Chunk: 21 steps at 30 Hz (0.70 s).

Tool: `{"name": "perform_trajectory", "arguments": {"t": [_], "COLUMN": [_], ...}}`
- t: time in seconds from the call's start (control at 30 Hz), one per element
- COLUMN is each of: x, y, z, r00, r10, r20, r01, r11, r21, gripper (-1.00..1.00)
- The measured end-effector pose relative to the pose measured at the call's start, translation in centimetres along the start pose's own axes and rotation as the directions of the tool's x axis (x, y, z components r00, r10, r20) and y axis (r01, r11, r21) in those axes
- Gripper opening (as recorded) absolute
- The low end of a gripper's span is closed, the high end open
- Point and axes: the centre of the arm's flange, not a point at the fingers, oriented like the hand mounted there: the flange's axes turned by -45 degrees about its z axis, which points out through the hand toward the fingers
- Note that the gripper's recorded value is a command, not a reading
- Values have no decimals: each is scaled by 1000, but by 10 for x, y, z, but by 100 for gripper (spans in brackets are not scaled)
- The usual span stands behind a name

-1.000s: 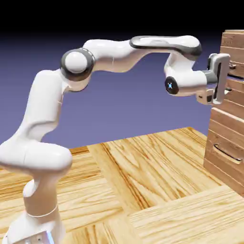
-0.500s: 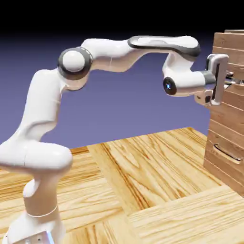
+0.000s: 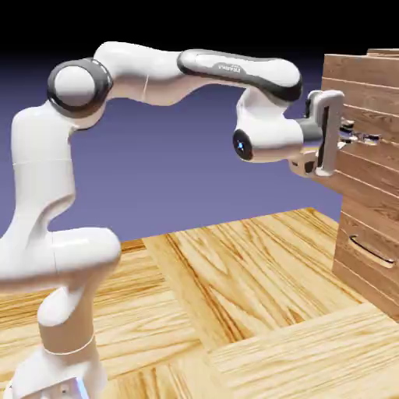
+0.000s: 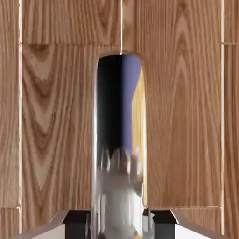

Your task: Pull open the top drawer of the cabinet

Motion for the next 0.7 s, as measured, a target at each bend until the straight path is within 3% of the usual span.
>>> {"name": "perform_trajectory", "arguments": {"t": [0.53, 0.7], "x": [0, 0], "y": [0, 0], "z": [-34, -75], "r00": [1000, 1000], "r10": [-1, 0], "r20": [0, 0], "r01": [1, 0], "r11": [1000, 1000], "r21": [0, 0], "gripper": [-100, -100]}}
